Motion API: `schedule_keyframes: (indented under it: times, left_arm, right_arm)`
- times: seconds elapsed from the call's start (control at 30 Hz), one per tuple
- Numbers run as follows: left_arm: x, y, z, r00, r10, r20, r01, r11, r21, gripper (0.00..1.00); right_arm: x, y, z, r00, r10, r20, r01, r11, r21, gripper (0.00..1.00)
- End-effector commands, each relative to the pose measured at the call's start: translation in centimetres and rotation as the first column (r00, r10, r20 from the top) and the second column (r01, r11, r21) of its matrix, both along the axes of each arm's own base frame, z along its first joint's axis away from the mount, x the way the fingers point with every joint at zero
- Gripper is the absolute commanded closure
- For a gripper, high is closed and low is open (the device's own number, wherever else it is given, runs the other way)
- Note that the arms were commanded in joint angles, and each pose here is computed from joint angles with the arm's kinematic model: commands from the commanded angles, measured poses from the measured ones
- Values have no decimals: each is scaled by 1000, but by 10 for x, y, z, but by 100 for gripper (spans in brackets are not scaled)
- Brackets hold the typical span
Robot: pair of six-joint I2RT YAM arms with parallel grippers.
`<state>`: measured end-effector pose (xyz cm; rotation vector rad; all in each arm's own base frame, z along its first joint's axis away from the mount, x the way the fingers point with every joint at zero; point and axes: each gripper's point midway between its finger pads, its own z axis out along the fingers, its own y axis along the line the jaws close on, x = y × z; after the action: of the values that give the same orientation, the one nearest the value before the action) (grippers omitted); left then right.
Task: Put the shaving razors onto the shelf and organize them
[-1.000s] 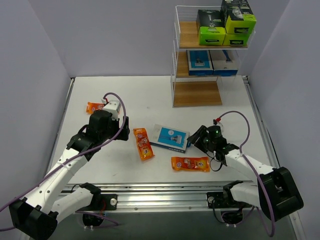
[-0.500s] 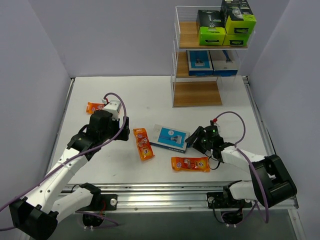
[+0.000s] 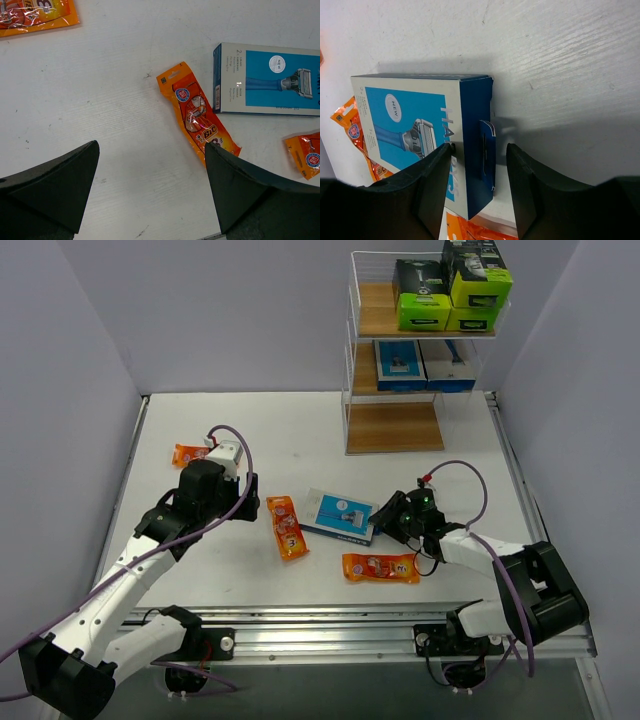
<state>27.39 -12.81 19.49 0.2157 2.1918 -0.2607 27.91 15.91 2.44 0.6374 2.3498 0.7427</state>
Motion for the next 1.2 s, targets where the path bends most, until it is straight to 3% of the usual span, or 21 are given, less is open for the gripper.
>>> schedule_keyframes:
  times: [0.0,0.47,0.67,1.17]
  left_arm:
    - [6,-4,25,998,-13,61,15,1000,-19,5]
    - [6,-4,25,998,-11,62,12,1000,-21,5]
    - [6,-4,26,998,-13,63,15,1000,-21,5]
    - [6,-1,28,997,-1,72,2,1000,-18,5]
  right_arm:
    - [13,5,10,999,13,39,-14,1000,12,57]
    - [10,8,10,999,17,36,-18,999,32,81]
    - [6,5,13,999,13,42,-14,999,29,99]
    - [7,5,54,995,-15,98,8,997,77,100]
